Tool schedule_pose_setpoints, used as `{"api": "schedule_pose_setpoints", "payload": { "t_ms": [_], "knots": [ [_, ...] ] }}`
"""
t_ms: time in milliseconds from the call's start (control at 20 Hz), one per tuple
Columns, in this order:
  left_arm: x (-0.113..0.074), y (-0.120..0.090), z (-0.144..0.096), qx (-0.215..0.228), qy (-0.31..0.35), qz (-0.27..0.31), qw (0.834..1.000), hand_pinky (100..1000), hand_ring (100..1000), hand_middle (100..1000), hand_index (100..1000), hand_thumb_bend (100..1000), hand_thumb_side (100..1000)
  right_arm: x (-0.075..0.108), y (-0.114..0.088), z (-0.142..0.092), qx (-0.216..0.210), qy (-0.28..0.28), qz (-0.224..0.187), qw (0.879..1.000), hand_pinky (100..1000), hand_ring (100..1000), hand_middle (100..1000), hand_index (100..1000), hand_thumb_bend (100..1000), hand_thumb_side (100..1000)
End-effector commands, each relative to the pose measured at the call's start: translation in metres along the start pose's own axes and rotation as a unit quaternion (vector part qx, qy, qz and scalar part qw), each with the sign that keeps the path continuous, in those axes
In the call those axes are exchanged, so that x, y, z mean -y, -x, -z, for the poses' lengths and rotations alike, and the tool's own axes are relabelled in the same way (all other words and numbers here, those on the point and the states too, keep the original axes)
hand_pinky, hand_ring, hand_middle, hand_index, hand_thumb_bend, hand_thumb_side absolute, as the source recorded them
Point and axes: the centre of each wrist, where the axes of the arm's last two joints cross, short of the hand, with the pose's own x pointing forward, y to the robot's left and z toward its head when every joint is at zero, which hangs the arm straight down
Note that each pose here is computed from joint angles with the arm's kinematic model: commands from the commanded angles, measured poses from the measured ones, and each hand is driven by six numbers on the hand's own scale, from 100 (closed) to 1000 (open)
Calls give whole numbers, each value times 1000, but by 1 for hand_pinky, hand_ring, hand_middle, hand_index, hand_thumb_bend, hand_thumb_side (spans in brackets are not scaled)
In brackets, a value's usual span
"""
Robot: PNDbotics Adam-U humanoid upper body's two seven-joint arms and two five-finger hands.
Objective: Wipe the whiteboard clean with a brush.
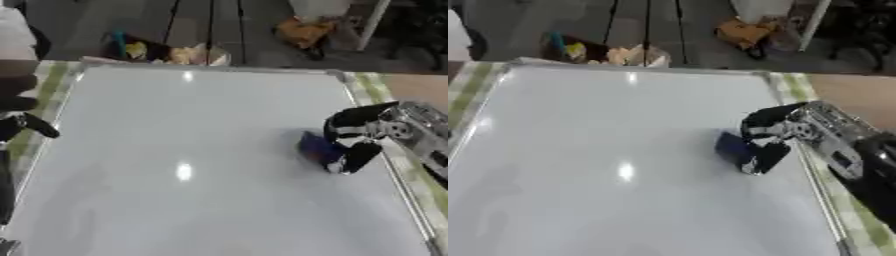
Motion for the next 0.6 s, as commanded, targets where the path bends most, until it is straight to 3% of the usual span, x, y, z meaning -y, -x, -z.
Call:
{"api": "schedule_pose_setpoints", "payload": {
  "t_ms": [50,600],
  "knots": [
    [0,-5,3,12,4,-3,1000,420,812,684,633,100,922,11,9,-15,-34,16,-19,999,793,829,512,317,100,568],
    [1,-6,4,13,6,-4,1000,420,813,685,632,100,922,15,10,-14,-56,40,-13,998,787,815,487,304,100,558]
  ]
}}
